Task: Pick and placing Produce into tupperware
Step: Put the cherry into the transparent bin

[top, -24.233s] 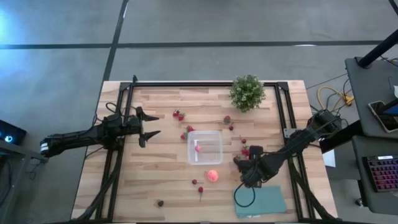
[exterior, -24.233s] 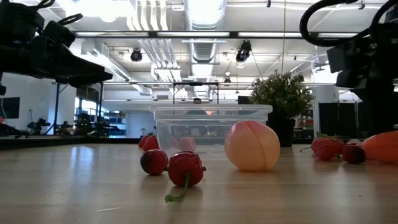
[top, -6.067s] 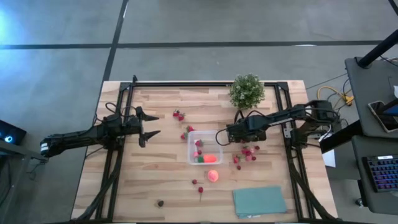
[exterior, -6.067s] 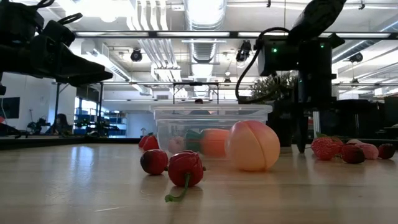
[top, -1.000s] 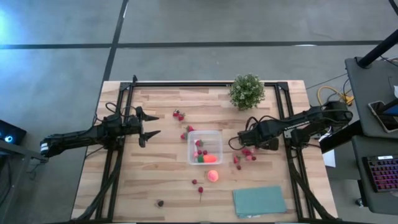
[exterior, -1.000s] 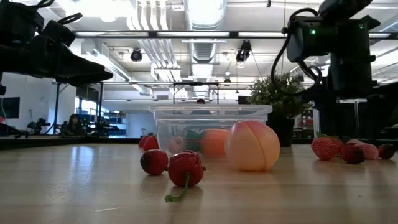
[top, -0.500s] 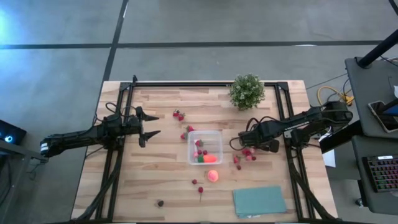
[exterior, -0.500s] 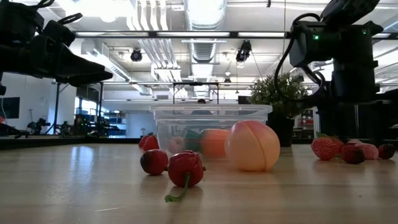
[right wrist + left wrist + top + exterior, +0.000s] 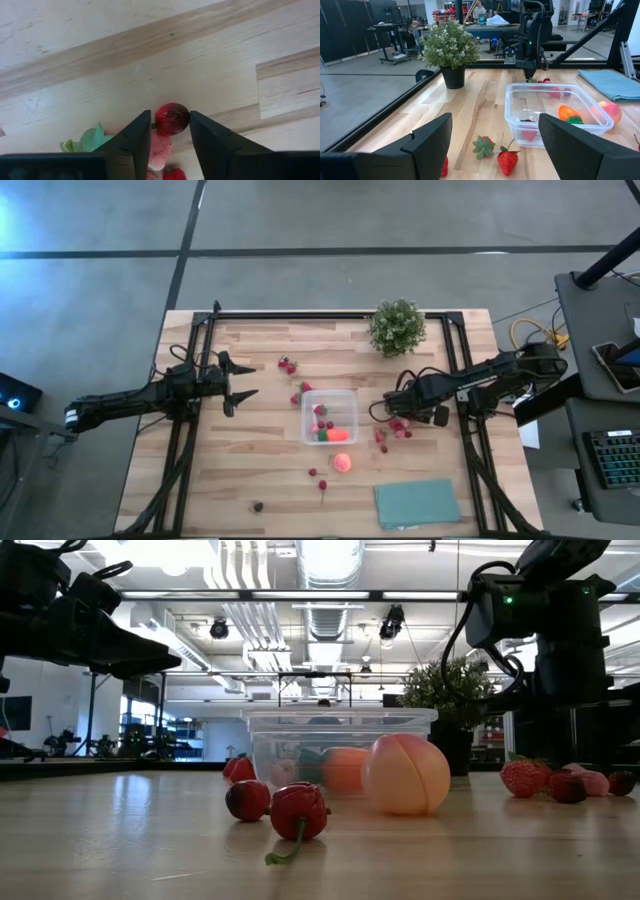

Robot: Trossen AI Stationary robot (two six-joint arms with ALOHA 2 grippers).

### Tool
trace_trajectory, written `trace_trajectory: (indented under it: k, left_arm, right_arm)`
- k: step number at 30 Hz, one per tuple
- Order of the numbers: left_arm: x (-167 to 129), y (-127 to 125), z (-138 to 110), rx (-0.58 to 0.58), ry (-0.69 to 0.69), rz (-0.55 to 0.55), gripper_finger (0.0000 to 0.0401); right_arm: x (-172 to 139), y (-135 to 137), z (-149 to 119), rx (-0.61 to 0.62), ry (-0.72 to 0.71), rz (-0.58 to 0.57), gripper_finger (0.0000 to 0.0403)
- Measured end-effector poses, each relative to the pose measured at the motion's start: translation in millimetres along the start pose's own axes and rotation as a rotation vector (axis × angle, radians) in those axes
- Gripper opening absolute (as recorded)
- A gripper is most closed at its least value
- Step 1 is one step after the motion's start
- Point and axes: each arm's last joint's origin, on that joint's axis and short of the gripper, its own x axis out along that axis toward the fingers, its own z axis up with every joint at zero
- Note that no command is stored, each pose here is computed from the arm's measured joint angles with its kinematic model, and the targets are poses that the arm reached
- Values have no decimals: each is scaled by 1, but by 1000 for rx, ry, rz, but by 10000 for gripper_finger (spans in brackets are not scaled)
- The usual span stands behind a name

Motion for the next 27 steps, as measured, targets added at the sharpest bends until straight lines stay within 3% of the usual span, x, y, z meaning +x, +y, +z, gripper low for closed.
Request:
trace_trajectory:
  k: [16,27]
  left_arm:
    - [0,0,0,0,0,0,283]
    - [0,0,0,0,0,-1,283]
  right_arm:
    - [0,1,0,-17,-16,14,84]
    - [-17,15,-1,-44,-110,123,77]
